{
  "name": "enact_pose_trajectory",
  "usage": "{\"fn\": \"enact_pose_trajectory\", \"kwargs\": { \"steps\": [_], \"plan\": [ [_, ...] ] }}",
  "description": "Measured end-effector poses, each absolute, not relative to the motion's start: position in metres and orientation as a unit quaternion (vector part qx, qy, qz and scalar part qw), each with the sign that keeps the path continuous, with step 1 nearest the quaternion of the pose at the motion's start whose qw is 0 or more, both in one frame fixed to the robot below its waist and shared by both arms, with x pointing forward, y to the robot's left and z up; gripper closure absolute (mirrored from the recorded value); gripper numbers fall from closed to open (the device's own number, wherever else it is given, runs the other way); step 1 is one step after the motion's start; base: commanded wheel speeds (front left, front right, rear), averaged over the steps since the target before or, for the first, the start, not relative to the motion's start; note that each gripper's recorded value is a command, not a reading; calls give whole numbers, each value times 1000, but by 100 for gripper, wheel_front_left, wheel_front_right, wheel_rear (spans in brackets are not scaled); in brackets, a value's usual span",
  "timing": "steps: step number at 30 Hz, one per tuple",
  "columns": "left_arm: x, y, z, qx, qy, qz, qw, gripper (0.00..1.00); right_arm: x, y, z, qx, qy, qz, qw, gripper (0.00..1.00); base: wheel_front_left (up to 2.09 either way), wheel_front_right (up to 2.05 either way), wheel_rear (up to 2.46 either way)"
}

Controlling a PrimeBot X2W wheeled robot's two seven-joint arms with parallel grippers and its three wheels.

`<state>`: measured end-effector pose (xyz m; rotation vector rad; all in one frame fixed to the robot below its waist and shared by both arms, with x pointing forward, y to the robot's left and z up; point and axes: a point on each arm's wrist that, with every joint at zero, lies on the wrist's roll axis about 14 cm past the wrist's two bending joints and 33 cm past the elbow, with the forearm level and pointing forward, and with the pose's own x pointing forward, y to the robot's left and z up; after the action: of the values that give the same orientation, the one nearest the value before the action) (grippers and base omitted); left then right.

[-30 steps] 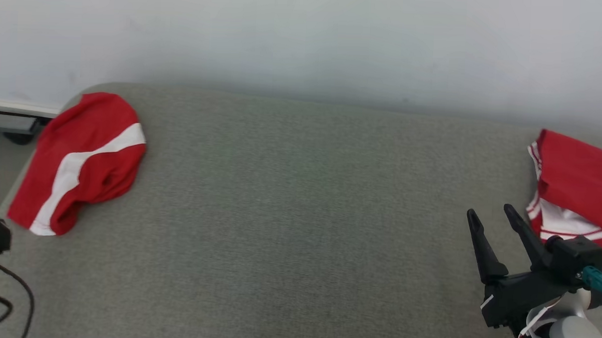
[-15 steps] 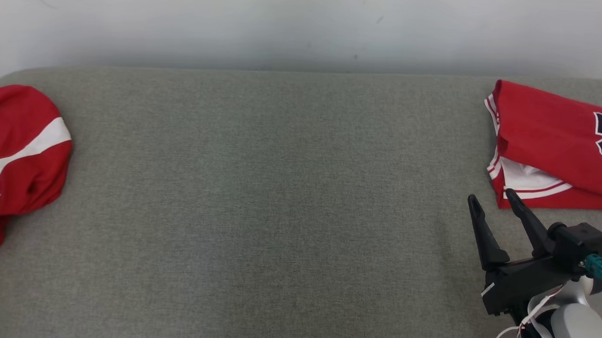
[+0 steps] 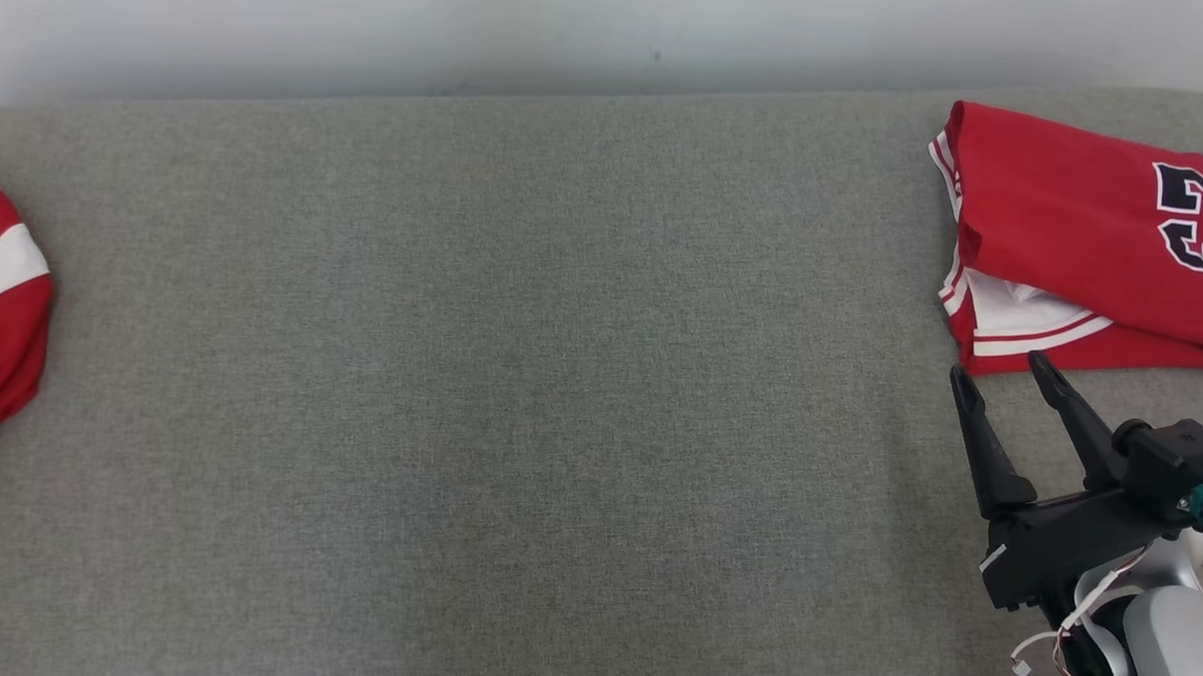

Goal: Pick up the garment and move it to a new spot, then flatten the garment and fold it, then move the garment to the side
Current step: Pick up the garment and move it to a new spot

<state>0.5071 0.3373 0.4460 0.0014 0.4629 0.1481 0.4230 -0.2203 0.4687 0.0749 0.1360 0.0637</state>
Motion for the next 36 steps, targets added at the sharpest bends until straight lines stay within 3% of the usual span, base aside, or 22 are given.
{"fn": "enact_pose_trajectory", "kwargs": {
  "steps": [5,23,24,25,26,36],
  "plan": [
    [497,329,409,-29,307,73,948,0,424,-224,463,33,80,29,996,0,0,0,0],
    [494,318,357,-71,409,73,907,0,427,-239,452,13,102,16,995,0,0,0,0],
    [496,317,358,-68,405,71,909,14,427,-240,451,12,103,15,995,0,0,0,0],
    [498,317,359,-65,399,70,912,14,428,-240,451,10,103,16,995,0,0,0,0],
    [499,318,360,-64,395,71,914,100,428,-240,451,10,103,16,995,0,0,0,0],
    [534,312,418,-29,275,37,960,100,431,-223,454,22,94,33,995,0,0,0,0]
  ]
}}
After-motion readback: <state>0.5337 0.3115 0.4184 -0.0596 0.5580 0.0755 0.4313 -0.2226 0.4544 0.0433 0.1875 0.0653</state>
